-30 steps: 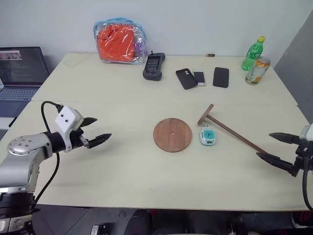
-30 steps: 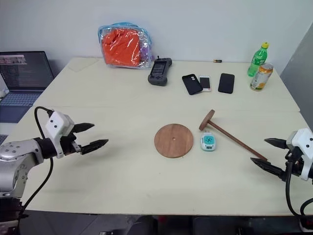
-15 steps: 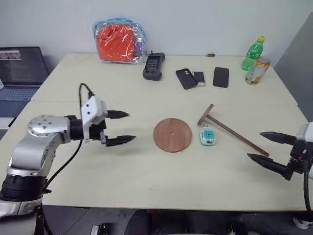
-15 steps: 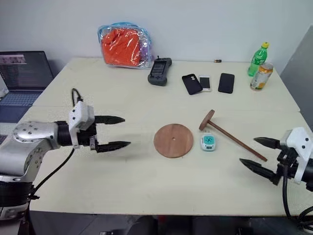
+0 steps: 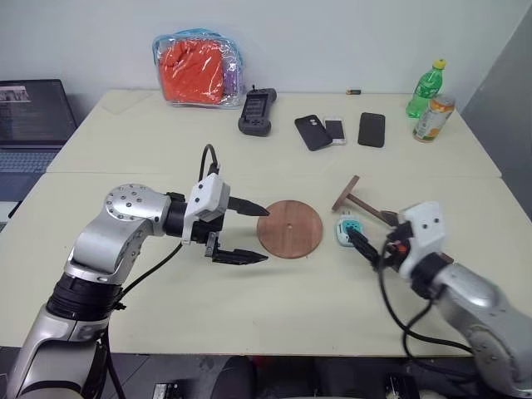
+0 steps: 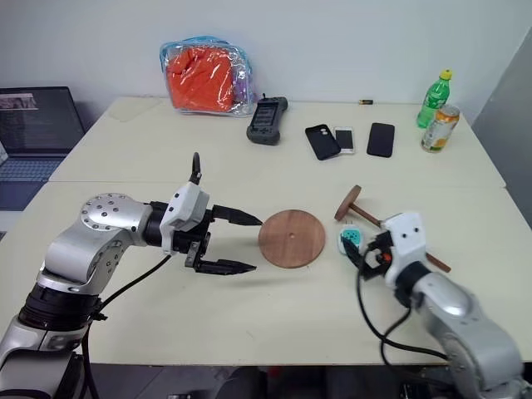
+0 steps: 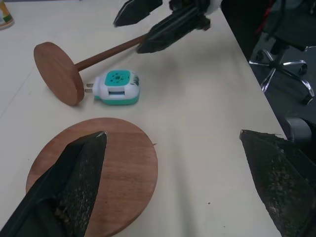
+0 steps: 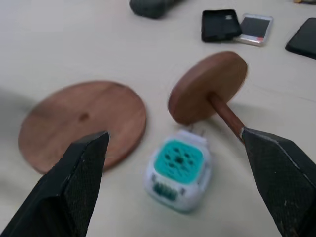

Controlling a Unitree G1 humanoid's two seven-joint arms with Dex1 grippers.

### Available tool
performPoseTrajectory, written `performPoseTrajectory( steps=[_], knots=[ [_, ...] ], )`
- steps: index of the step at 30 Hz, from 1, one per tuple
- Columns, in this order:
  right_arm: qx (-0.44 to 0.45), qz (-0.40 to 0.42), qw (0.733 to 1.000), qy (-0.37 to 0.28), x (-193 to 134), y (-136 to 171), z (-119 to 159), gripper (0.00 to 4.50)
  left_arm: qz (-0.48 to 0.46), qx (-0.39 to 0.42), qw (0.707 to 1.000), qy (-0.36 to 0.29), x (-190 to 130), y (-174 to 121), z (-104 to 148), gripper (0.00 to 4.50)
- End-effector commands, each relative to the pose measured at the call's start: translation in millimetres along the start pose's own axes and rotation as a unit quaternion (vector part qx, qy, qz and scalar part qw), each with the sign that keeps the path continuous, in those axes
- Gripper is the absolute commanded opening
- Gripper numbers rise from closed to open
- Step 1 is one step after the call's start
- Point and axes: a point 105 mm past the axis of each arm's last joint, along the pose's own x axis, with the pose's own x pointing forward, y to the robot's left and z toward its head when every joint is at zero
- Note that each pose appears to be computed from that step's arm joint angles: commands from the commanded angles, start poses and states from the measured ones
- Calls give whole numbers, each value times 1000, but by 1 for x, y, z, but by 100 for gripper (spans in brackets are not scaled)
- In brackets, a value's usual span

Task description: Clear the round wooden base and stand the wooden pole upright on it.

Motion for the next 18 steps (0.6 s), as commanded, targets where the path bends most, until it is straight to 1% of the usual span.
performPoseTrajectory(
  steps=[1, 10, 18],
  knots=[
    [-7, -46, 999, -6, 11, 0, 2, 445, -5, 25, 1000, -2, 0, 0, 7, 450],
    [-3, -110, 994, 27, 22, -5, -16, 445, -5, 28, 1000, 1, -1, 0, 6, 450],
    [43, -136, 988, 60, 33, -7, -34, 445, -9, 34, 999, 0, -1, 3, 4, 450]
  ],
)
